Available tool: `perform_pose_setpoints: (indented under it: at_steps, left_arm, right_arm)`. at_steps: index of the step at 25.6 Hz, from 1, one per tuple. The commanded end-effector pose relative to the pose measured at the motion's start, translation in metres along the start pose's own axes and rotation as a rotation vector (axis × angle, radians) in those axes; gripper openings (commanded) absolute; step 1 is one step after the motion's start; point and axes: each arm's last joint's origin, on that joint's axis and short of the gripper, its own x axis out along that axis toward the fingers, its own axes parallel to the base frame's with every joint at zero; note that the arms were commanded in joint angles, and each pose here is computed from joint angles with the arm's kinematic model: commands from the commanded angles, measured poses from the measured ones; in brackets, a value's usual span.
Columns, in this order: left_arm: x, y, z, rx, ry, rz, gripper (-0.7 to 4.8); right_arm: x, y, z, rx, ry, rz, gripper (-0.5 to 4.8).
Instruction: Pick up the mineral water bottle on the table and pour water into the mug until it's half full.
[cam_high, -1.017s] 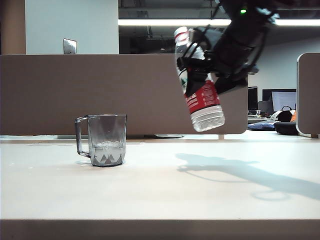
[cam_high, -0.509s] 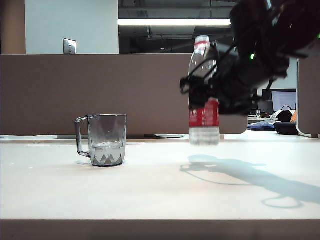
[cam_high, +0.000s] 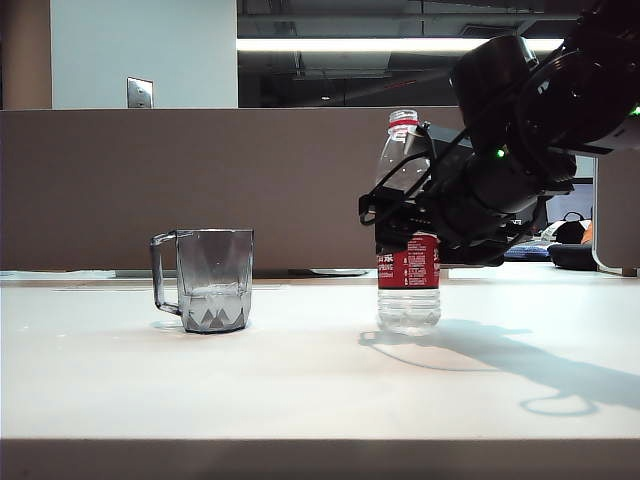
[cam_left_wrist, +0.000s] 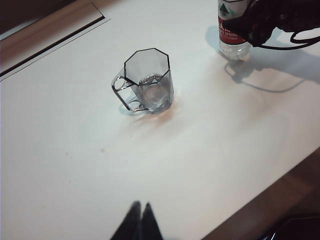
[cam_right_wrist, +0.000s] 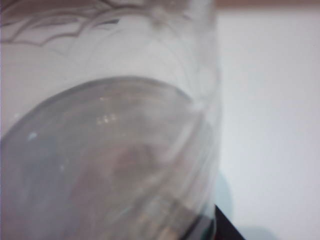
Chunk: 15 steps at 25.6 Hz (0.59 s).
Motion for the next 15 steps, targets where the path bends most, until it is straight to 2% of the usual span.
perform_pose_setpoints:
  at_steps: [1,2,5,15]
  left_arm:
    - [-0.0020,0.0003,0.0018,0.002,-0.017,0.003,-0.05]
    - [-0.0020,0.0003,0.0018,0.002,-0.017,0.003,-0.05]
    - [-0.0020,0.0003,0.0018,0.001,-0.017,0.002,-0.05]
    - [-0.0021,0.0002,0.0015,0.001,-0.014,0.001,-0.05]
  right_arm:
    - [-0.0009,0.0000,-0.0011,-0.005,0.026,-0.003,3.38]
    - [-0.0010,-0.0003,-0.0024,-0.007,0.040,-0.005,3.43]
    - [-0.0013,-0.0010,-0.0061,-0.012,0.079,-0.010,4.10]
    - [-0.0106,-0.0016,-0.0025,-0.030,0.139,-0.023,4.11]
